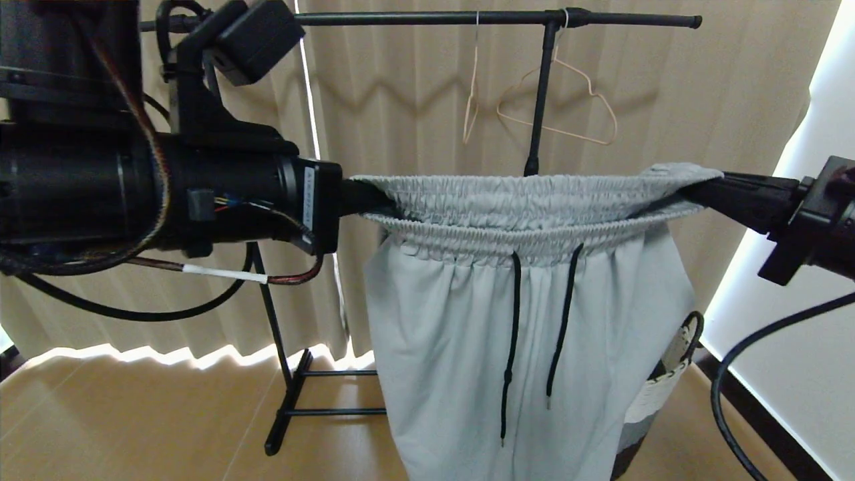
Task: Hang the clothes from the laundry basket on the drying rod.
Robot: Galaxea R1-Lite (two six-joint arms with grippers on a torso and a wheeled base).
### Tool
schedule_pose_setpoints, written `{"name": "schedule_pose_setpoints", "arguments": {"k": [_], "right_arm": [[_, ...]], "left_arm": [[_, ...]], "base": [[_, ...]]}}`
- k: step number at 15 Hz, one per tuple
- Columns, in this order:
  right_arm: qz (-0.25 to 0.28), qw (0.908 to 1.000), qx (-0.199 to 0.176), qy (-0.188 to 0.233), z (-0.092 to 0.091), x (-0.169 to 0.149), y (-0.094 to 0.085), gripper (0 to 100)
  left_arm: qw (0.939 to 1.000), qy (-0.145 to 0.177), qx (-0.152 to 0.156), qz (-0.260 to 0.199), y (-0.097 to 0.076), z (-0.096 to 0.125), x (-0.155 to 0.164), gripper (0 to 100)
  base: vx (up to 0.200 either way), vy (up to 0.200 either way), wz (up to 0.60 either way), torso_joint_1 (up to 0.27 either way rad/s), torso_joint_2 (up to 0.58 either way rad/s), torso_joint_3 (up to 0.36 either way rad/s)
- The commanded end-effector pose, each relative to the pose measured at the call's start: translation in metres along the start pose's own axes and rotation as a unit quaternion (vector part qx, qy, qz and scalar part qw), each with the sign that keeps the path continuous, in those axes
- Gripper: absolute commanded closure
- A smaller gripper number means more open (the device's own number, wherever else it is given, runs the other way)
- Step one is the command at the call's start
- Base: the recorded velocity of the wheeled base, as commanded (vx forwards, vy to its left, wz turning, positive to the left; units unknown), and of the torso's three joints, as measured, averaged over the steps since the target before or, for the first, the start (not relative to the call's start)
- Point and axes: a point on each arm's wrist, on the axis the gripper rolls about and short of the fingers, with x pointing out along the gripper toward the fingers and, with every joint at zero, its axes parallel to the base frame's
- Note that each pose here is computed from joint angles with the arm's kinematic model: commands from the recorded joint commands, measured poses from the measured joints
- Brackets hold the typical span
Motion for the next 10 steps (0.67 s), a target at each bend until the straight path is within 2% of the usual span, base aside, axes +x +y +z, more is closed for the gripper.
{"name": "schedule_pose_setpoints", "arguments": {"k": [1, 5, 6, 9, 10], "right_arm": [[-0.021, 0.9997, 0.008, 0.001, -0.004, 0.036, -0.017, 100], [-0.021, 0.9993, 0.023, -0.018, 0.002, 0.059, -0.024, 100], [-0.021, 0.9993, 0.021, -0.025, 0.003, 0.063, -0.025, 100], [-0.018, 0.9993, 0.022, -0.022, 0.001, 0.065, -0.025, 100], [-0.018, 0.9993, 0.022, -0.023, 0.001, 0.065, -0.025, 100]], "left_arm": [[0.9998, -0.019, 0.006, -0.009, -0.009, 0.002, -0.033, 100], [0.9983, -0.026, 0.019, -0.049, -0.028, -0.002, -0.048, 100], [0.9968, -0.027, 0.028, -0.07, -0.038, -0.005, -0.053, 100], [0.9951, -0.034, 0.054, -0.075, -0.041, -0.005, -0.057, 100], [0.9951, -0.034, 0.054, -0.075, -0.041, -0.005, -0.057, 100]], "base": [[0.0, 0.0, 0.0, 0.0, 0.0, 0.0], [0.0, 0.0, 0.0, 0.0, 0.0, 0.0], [0.0, 0.0, 0.0, 0.0, 0.0, 0.0], [0.0, 0.0, 0.0, 0.0, 0.0, 0.0], [0.0, 0.0, 0.0, 0.0, 0.0, 0.0]]}}
